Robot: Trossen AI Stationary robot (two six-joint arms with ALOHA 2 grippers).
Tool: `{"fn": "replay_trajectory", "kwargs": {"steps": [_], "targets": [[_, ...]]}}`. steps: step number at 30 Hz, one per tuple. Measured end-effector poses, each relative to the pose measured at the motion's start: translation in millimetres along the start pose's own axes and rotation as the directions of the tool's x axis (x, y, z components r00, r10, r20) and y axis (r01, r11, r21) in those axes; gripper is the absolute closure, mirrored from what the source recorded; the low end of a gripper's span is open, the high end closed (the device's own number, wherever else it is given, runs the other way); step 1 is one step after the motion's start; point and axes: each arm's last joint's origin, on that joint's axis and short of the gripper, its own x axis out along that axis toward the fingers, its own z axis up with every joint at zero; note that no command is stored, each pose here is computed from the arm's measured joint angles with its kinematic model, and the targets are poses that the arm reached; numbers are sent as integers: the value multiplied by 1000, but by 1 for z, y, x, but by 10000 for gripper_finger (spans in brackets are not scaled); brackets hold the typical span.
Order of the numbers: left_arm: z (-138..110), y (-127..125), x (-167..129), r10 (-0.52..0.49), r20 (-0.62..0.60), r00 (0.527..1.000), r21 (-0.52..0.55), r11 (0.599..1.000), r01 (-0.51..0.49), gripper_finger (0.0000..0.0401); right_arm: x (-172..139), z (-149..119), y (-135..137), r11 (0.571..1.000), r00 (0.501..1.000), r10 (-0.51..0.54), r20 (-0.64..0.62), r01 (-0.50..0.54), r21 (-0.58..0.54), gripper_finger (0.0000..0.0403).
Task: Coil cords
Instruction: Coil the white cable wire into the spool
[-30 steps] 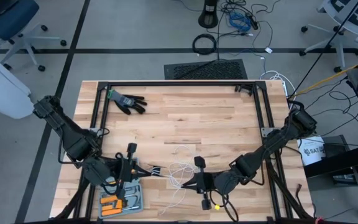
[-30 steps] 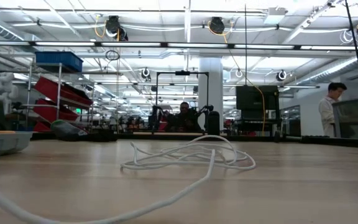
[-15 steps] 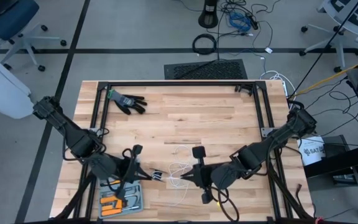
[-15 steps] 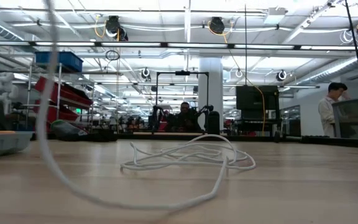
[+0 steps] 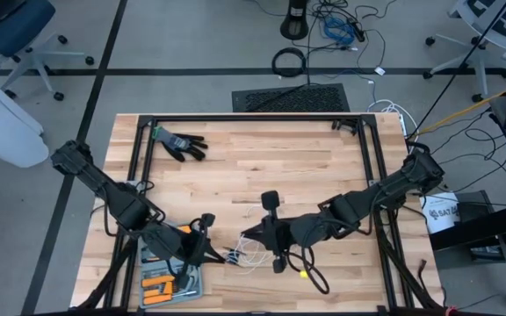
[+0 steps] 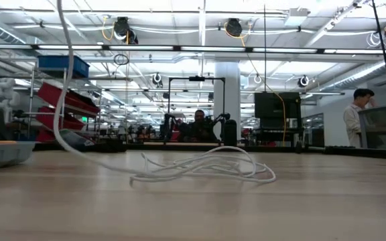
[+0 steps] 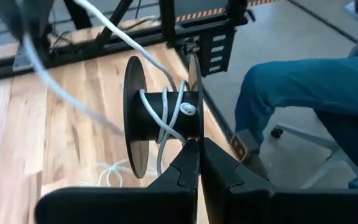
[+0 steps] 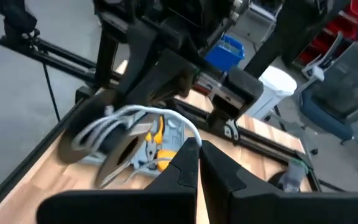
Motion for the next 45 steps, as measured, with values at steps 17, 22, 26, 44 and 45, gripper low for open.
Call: {"fn": "replay_trajectory", "kwargs": {"steps": [17, 22, 26, 44, 45], "targets": [[12, 0, 8, -66, 128, 990, 154, 987, 46, 395, 30, -4, 4, 990, 984, 141, 113, -142, 3, 402], [17, -2, 7, -112, 177, 978, 225, 972, 71, 395, 31, -3, 0, 990, 982, 135, 134, -138, 15, 392], [20, -2, 6, -119, 202, 972, 258, 964, 65, 395, 33, -4, -4, 981, 972, 183, 145, -190, 38, 382], [28, -10, 2, -105, 297, 949, 316, 949, 6, 395, -18, -25, -7, 960, 958, 158, -239, -92, 264, 324], [28, -10, 2, -89, 296, 951, 303, 953, -6, 395, -21, -30, 1, 957, 952, 159, -261, -83, 278, 324]]}}
